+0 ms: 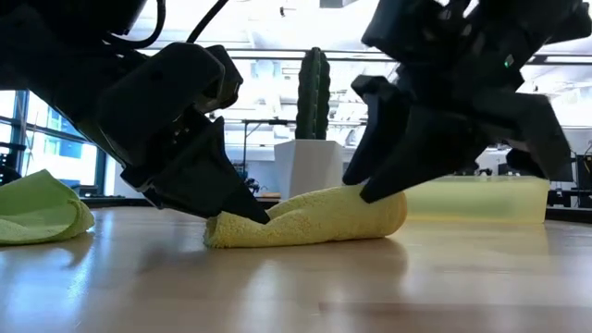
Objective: Roll microfiber towels into tight, uniform cylinder then place into a basket
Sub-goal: Roll the yellow towel
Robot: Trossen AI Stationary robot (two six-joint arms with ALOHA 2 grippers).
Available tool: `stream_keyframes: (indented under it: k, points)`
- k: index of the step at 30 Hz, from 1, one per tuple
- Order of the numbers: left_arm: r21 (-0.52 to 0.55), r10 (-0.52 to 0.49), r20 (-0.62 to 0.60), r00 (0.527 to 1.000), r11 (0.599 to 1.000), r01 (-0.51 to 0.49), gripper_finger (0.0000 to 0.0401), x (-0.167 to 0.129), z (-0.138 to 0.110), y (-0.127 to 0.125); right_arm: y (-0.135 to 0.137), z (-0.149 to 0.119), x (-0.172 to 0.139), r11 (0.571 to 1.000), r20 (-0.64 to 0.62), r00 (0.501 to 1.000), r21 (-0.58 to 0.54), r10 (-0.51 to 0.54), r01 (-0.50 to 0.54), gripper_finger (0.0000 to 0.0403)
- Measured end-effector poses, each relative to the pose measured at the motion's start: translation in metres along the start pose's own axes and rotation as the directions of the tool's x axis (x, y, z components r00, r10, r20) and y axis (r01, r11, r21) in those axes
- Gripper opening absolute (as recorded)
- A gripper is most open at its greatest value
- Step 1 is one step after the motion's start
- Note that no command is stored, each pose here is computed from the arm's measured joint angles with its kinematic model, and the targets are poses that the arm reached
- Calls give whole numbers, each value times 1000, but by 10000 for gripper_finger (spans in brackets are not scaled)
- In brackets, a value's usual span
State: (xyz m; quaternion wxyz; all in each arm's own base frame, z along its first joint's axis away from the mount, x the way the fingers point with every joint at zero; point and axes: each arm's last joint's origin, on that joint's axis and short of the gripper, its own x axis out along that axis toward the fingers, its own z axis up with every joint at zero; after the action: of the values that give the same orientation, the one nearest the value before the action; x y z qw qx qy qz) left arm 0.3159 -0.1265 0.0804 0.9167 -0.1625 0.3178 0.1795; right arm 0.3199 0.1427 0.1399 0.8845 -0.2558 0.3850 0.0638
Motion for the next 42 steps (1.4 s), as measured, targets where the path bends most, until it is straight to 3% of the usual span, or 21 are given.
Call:
stream_keyframes:
  k: [8,15,25,29,32,35,42]
  points:
    - [-3,-1,3,1000,1000,1,92,0,0,0,-3,-2,3,999,-4,1000,13,29,-29,128]
    - [-5,1,4,1000,1000,-1,92,0,0,1,13,14,-8,999,53,998,-5,40,-40,128]
    - [-13,0,8,1000,1000,0,92,2,2,2,7,-7,15,997,-43,999,75,-15,18,128]
    - [-14,-1,8,1000,1000,1,92,2,2,2,2,-8,21,997,-42,999,64,-27,30,128]
    - [-14,-1,7,1000,1000,2,92,2,2,2,2,-7,21,1000,-35,999,-10,-29,29,131]
    - [-13,-2,7,1000,1000,2,92,2,2,2,2,-7,21,997,-30,999,-76,-29,27,146]
    - [-14,-3,7,1000,1000,3,92,2,3,2,0,-5,21,997,-9,1000,-67,-30,29,213]
